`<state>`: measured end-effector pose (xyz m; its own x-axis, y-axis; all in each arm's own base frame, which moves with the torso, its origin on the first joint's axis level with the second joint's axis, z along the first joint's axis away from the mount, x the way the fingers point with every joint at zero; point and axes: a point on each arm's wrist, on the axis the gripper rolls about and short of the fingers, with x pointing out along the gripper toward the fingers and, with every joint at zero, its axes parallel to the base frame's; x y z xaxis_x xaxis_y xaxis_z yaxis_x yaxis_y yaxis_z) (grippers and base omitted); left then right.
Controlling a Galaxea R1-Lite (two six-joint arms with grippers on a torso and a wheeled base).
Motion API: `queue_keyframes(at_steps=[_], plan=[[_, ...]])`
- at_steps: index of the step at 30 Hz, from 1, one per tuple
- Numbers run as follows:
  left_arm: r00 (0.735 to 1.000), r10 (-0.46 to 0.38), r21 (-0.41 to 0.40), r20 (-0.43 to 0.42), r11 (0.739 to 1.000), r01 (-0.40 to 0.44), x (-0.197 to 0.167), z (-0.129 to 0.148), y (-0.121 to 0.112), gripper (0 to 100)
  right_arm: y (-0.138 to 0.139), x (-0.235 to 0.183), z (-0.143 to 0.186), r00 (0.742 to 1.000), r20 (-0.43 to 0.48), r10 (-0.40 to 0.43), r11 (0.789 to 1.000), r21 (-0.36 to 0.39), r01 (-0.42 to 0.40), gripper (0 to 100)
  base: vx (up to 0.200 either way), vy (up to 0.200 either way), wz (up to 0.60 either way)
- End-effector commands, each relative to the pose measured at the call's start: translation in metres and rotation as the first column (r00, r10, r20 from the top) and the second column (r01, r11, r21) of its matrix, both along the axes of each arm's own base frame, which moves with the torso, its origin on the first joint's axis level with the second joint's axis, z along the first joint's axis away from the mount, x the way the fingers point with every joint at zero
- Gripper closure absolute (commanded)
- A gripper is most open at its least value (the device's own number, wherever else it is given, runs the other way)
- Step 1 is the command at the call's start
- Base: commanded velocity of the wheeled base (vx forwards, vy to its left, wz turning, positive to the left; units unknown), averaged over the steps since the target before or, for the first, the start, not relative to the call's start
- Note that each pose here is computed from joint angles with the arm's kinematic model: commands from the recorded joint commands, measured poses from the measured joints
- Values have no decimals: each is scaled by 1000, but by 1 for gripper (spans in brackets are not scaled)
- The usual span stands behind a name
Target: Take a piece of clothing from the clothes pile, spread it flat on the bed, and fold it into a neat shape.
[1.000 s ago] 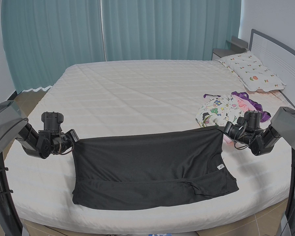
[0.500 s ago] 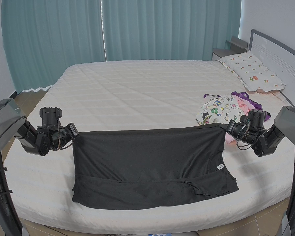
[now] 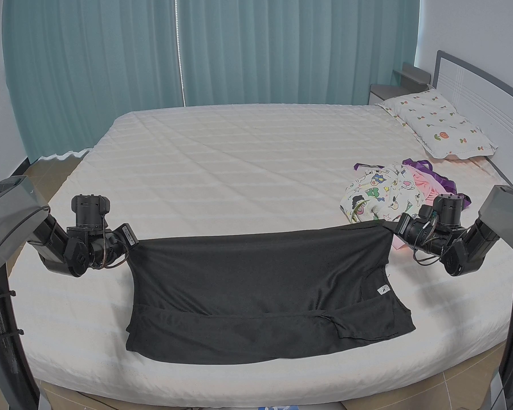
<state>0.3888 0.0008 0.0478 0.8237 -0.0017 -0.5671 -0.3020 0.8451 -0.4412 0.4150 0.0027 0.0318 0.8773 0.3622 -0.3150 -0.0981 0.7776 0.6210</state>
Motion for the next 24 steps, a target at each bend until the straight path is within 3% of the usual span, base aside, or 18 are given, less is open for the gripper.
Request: queue_keyframes(at_steps=[1,5,16,24], plan=[[1000,-1,1,-9,1000,1,-10,3,0,100,-3,-14,5,1000,2,1,1000,-3,-1,100,0,0,0],[1000,-4,-4,-26,1000,4,-19,3,0,100,-5,-28,2,1000,9,7,1000,1,-7,100,0,0,0],[998,1,-11,71,1000,-1,-5,20,0,100,1,-10,5,996,85,3,1000,4,-3,100,0,0,0],[998,30,-47,48,999,-27,13,-1,-1,100,21,17,-11,991,130,-22,998,53,16,100,0,0,0]])
